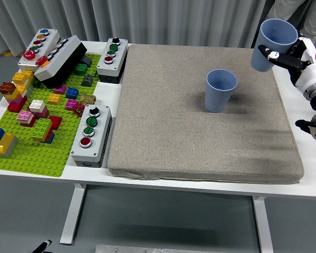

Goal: Pick cup pour cup place

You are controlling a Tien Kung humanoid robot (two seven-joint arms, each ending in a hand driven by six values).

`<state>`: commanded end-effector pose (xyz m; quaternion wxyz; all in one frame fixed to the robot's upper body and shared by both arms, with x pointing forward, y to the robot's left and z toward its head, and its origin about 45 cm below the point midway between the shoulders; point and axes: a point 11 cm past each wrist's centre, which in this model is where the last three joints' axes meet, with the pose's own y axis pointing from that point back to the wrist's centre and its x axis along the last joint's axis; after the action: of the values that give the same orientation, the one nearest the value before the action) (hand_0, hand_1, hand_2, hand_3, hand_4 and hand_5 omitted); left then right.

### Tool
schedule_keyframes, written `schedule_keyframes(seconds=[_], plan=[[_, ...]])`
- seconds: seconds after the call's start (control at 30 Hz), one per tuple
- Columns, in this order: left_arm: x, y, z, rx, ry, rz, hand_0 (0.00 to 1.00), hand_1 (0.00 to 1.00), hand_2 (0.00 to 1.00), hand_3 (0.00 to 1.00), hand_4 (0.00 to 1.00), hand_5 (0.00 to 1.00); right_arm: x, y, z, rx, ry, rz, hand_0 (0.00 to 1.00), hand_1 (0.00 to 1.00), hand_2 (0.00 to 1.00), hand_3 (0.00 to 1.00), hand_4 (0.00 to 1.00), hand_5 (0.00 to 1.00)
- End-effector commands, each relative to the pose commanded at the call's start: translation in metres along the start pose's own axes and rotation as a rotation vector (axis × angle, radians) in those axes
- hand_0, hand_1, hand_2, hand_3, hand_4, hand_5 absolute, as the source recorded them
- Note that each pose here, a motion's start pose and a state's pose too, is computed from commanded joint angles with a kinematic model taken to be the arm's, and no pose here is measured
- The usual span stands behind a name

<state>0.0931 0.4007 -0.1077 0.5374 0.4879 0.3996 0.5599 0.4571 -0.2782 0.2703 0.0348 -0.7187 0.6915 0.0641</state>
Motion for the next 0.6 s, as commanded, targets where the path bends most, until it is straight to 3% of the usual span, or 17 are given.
schedule_keyframes(seconds=[0.27,0.6], plan=[[-0.001,0.0,-0.003,0.005,-0.003,-0.003,0.823,0.804,0.887,0.788,0.638,0.986,0.007,0.008,0.027,-0.032,-0.033,0.029,0.772,0.667,0.548,0.558,0.669,0.002],[-0.002,0.0,-0.001,0.002,-0.007,-0.005,0.823,0.804,0.887,0.789,0.638,0.985,0.011,0.01,0.035,-0.04,-0.022,0.046,0.77,0.672,0.548,0.558,0.668,0.002]])
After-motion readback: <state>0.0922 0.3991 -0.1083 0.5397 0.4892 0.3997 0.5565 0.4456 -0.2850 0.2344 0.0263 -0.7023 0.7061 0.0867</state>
